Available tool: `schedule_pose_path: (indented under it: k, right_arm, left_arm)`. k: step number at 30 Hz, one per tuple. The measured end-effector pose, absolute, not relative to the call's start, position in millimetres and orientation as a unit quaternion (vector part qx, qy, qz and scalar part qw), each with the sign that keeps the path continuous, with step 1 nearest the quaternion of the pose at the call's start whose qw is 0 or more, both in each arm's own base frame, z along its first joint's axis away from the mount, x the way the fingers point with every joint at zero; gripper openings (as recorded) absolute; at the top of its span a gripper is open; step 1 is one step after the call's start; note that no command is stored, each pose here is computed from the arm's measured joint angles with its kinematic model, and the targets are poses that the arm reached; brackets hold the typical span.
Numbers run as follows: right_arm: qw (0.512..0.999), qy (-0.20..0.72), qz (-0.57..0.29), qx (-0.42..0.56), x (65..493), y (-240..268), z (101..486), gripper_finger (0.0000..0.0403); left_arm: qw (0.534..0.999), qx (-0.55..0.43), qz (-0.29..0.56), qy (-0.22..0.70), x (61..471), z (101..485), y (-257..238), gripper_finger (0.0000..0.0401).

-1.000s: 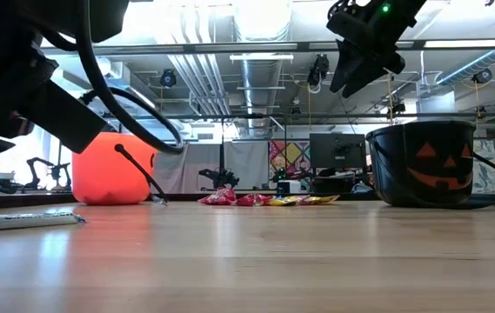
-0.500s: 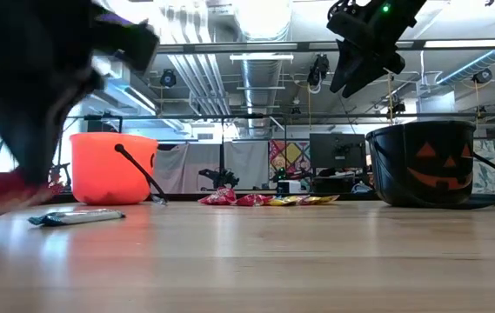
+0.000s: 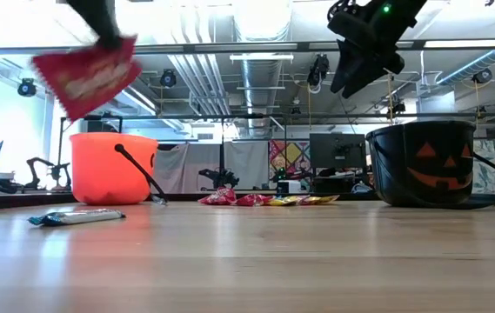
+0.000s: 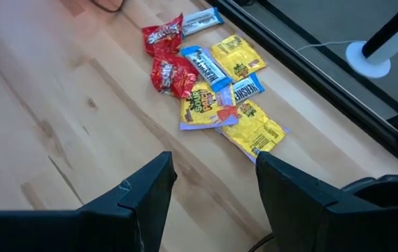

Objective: Sort candy by brand, put in halloween buckets
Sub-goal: Put the red candy into the purple bucket

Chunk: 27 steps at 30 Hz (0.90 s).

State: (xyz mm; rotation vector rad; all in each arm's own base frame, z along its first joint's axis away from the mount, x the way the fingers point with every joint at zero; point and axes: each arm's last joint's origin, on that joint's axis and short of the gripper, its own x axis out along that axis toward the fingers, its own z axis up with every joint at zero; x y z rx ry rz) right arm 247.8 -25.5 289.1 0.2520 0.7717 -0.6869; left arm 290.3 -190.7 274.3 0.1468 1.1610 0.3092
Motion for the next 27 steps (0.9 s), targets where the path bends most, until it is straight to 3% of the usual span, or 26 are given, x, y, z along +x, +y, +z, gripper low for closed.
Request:
schedule_pose_path:
  k: [8,17,21,27]
  right_arm:
    - [0.87,0.373,-0.306,0.1,249,-17,277,0.0196]
    - [0.867,0.378,-0.309,0.104,248,-16,270,0.0196]
    - [0.872,0.365,-0.308,0.107,250,-16,272,0.0196]
    - [0.886,0.335,-0.302,0.109,255,-16,276,0.0196]
  left_arm:
    - [0.882,0.101,0.079,0.454,273,315,-196,0.0]
    - [0.878,-0.027,-0.081,0.471,201,377,-207,0.0]
    - [0.84,-0.114,-0.057,0.528,167,385,-209,0.0]
    - [0.808,-0.129,0.002,0.575,138,376,-216,0.0]
